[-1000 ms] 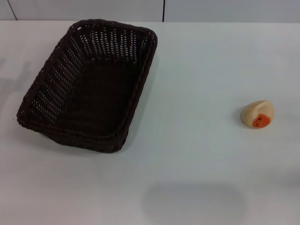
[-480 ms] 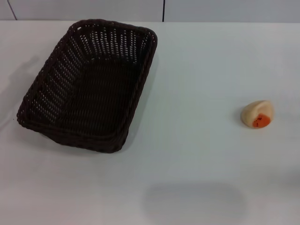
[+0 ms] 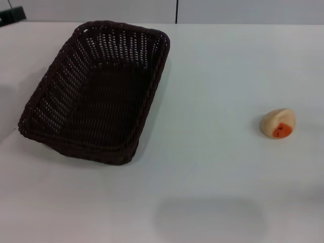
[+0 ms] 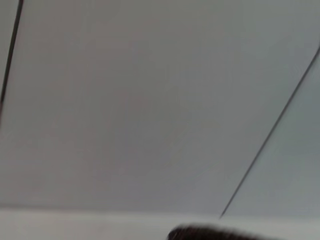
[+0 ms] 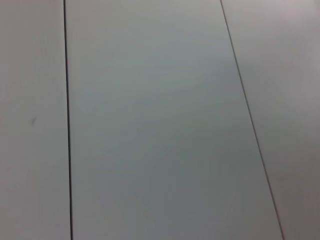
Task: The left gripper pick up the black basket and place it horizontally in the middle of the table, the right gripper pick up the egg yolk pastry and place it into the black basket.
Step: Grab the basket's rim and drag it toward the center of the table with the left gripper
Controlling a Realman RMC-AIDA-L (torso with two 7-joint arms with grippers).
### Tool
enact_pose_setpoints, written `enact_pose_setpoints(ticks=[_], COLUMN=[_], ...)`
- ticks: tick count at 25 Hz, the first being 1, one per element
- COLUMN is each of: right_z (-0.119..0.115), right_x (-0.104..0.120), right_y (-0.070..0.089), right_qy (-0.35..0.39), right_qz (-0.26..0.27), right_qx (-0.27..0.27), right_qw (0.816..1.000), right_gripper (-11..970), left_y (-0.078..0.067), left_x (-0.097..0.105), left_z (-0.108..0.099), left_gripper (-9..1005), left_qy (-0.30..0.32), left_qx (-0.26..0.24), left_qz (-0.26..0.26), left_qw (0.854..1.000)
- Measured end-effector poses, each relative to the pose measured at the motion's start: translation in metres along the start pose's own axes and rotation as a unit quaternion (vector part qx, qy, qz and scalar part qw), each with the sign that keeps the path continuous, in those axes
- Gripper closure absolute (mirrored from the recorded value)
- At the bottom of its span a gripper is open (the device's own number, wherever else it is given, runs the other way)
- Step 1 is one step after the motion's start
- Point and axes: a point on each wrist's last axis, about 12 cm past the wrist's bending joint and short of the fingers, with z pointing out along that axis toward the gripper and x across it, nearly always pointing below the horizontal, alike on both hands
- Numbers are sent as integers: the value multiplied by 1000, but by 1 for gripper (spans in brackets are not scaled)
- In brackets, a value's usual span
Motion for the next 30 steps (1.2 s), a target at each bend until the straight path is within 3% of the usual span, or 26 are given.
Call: enact_pose_setpoints(ticks=[4, 11, 17, 30], right_z=[0, 0, -1, 2], right_x=[0, 0, 1, 1], right_y=[0, 0, -1, 0], right_qy=[0, 0, 3, 1], right_qz=[0, 0, -2, -1], right_qx=[-1, -1, 2, 0], right_qw=[1000, 1000, 1000, 1000], right_gripper=[265, 265, 265, 265], left_y=[-5, -20, -37, -47], left_x=[-2, -3, -2, 9], left_z=[13, 42, 50, 60], left_gripper=[190, 190, 191, 195], left_qy=[48, 134, 158, 197], left_qx=[-38, -109, -104, -86], left_qz=[26, 86, 115, 106], left_qw=[998, 981, 975, 971])
